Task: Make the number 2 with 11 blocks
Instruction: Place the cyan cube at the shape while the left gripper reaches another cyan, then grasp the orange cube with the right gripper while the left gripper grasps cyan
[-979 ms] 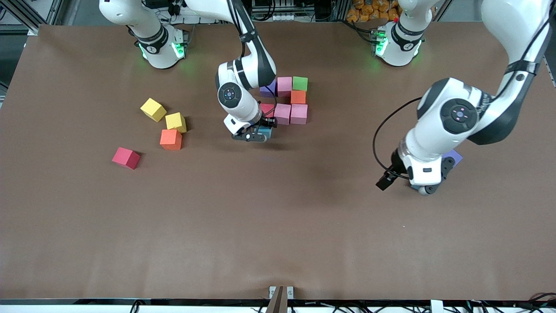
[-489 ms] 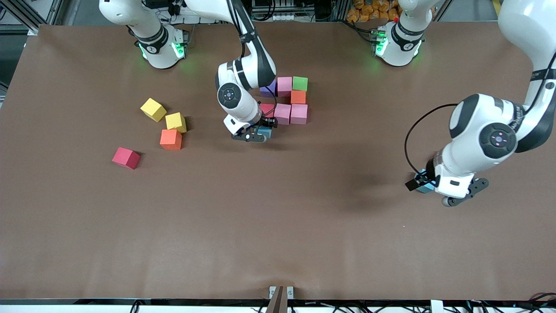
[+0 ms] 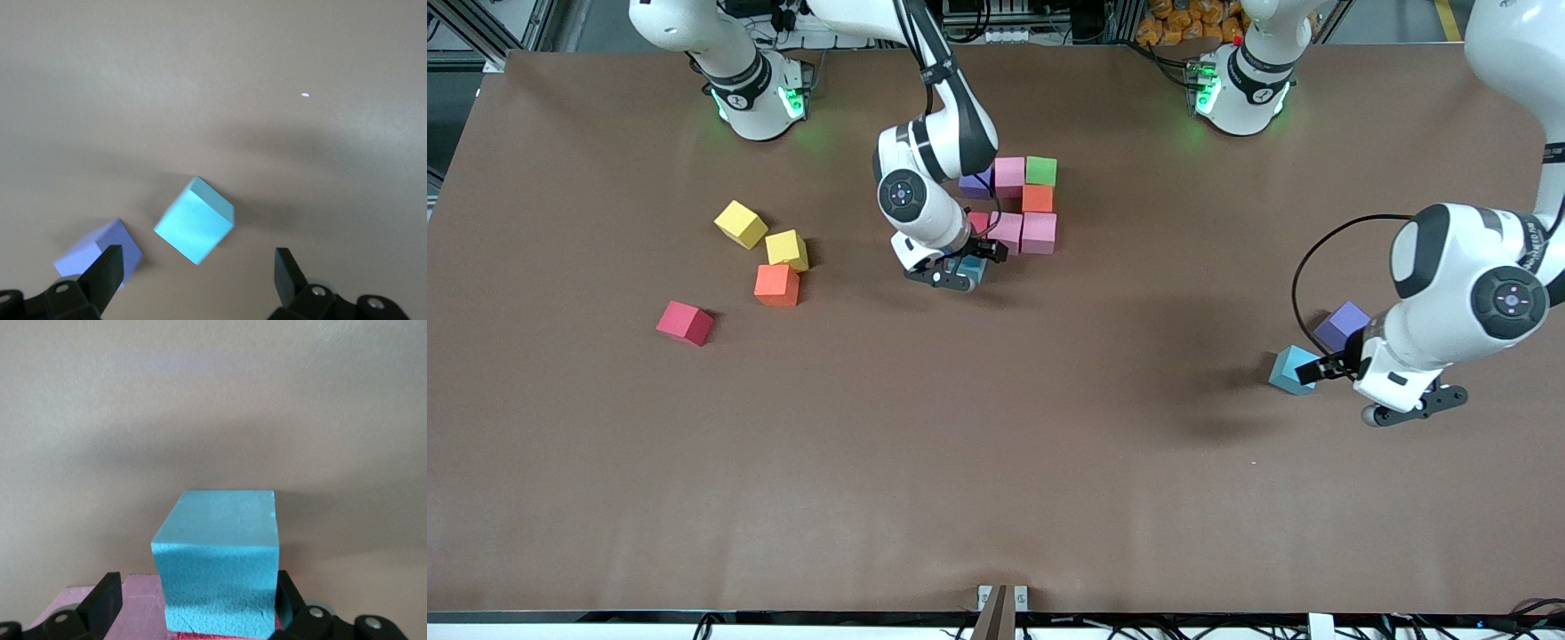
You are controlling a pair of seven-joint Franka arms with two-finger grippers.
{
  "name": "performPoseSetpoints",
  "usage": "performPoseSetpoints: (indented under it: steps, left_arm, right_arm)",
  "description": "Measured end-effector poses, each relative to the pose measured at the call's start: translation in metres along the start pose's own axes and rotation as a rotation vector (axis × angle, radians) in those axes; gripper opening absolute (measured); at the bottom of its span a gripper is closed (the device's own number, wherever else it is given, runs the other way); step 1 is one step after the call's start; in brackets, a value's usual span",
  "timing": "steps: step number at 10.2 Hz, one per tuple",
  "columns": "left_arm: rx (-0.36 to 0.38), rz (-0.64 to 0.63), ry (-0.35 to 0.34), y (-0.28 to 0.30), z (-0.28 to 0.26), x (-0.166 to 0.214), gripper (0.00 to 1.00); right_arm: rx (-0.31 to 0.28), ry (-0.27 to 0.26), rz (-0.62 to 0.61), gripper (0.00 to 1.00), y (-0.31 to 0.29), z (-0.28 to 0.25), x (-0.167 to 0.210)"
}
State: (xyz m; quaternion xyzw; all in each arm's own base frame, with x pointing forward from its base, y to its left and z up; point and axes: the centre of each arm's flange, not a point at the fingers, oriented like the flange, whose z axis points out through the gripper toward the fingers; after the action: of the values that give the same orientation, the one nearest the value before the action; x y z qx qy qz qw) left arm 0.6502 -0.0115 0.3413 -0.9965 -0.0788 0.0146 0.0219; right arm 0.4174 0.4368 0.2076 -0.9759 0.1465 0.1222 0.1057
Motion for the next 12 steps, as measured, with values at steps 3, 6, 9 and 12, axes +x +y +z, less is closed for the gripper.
performPoseSetpoints:
  steps: [3,6,9,12]
  left_arm:
    - [-0.006,0.218,0.019,-0.009,0.022,-0.002,1.0]
    - [-0.018,0.377,-0.003,-0.011,0.061,-0.012,1.0]
    - [-0.015,0.473,-0.028,-0.011,0.08,-0.014,1.0]
    - [0.02,0.535,-0.044,0.001,0.092,-0.017,1.0]
  right_arm:
    - [0.006,-0.006,-0.032,1.0,0.017,-0.031,0.032]
    - [-0.033,-0.005,-0.176,1.0,0.047,-0.067,0.068]
    - [-0.143,0.0,-0.344,1.0,0.108,-0.113,0.123]
    - [-0.182,0.004,-0.423,1.0,0.154,-0.149,0.154]
